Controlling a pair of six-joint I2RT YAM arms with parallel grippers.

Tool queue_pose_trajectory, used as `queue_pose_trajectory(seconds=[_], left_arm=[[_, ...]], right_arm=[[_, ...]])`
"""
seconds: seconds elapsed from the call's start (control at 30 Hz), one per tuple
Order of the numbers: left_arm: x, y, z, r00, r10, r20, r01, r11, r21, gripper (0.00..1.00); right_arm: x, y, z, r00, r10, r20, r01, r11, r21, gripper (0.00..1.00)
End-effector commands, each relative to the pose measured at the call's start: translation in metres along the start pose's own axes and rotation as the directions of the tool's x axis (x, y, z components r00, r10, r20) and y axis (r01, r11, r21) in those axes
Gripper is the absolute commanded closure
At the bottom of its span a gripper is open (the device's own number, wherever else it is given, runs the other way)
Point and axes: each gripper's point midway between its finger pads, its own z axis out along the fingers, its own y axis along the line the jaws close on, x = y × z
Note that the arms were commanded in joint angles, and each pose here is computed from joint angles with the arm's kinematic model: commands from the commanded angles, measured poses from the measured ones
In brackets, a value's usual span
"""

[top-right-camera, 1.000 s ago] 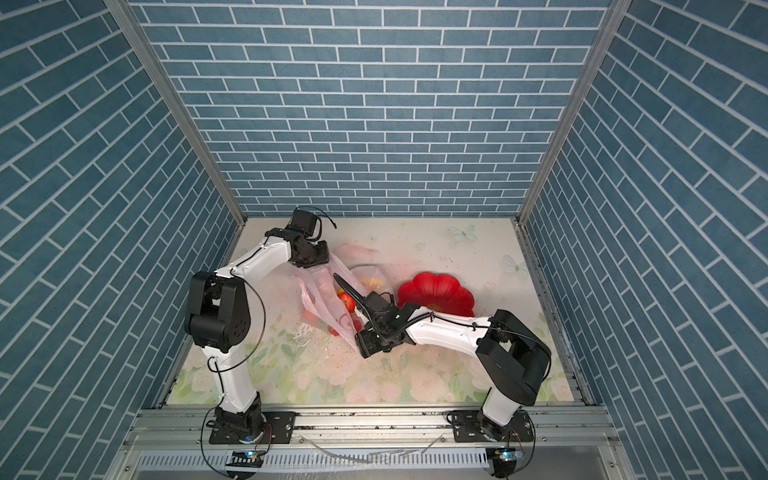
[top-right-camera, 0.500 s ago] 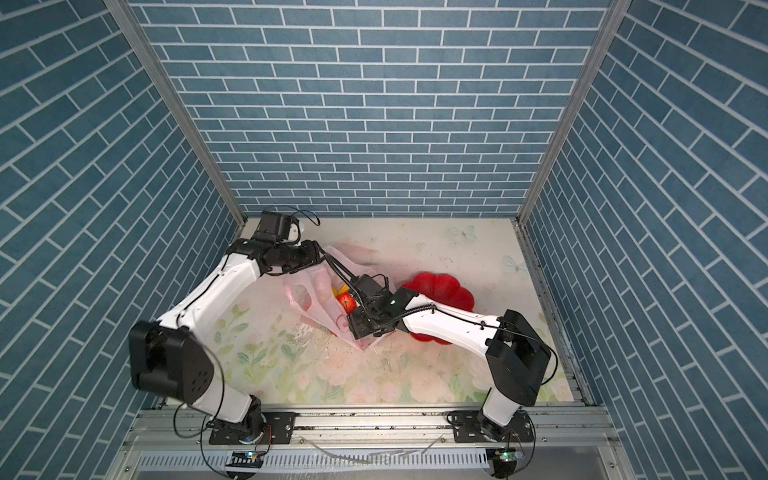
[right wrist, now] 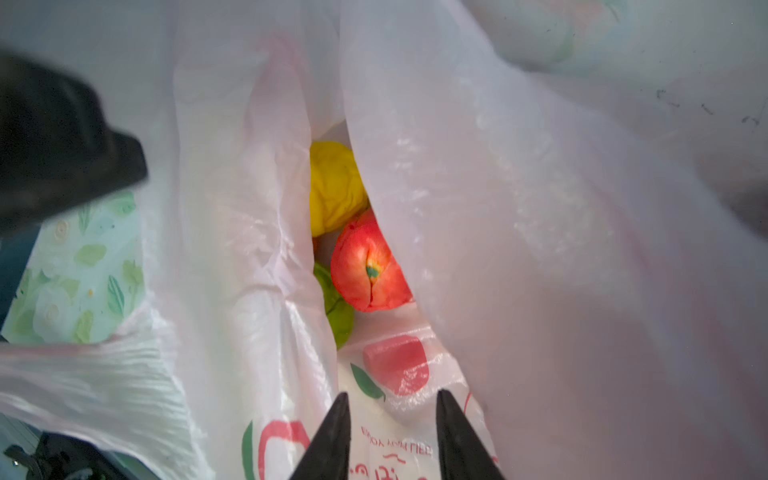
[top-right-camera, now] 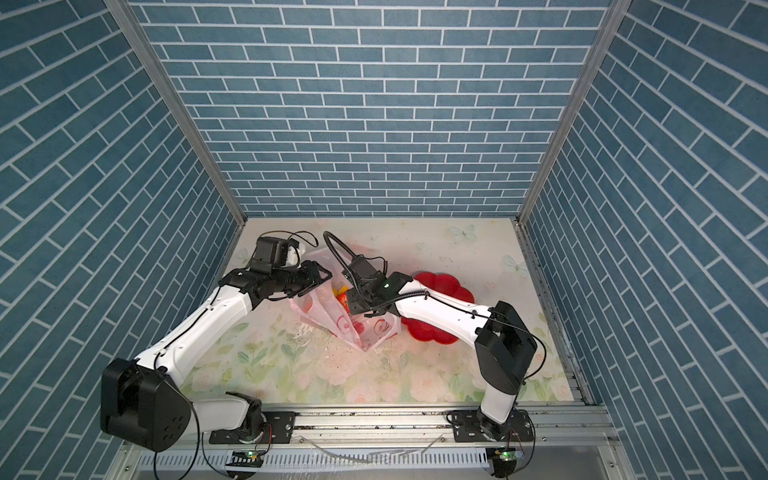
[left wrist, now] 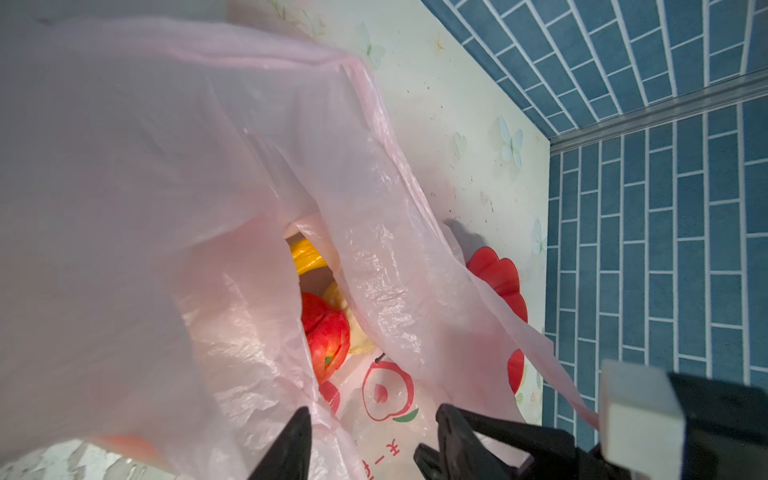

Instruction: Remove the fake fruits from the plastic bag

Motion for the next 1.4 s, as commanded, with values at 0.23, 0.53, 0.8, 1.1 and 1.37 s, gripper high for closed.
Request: queue_pose_trajectory(seconds=[0.23, 0.53, 0.8, 1.1, 1.37], left_arm=[[0.003, -0.011, 0.037, 0.997, -0.068, 0.035, 0.065, 0.994, 0.085, 0.58], [0.016, 0.01, 0.055, 0.999, -0.039, 0.011, 0.039, 0.999, -0.021, 0.66], [0.03, 0.031, 0.061, 1.0, 0.008, -0.016, -0.01, 0.991, -0.135, 0.71], [0.052, 0.057, 0.057, 0.997, 0.038, -0.074, -0.056, 0.964, -0.26, 0.72], [0.069, 0.075, 0.037, 0.995, 0.055, -0.078, -0.079, 0.934, -0.35, 0.73]], right_arm=[[-0.003, 0.004, 0.02, 0.991, 0.116, -0.059, -0.116, 0.993, 0.008, 0.72], [0.018, 0.013, 0.026, 0.986, 0.133, -0.097, -0.131, 0.991, 0.022, 0.8], [0.02, -0.004, 0.044, 0.987, 0.144, -0.074, -0.135, 0.985, 0.109, 0.83], [-0.005, -0.034, 0.049, 0.996, 0.087, -0.033, -0.076, 0.966, 0.247, 0.83], [-0.032, -0.063, 0.051, 0.997, 0.079, -0.003, -0.074, 0.946, 0.315, 0.83]])
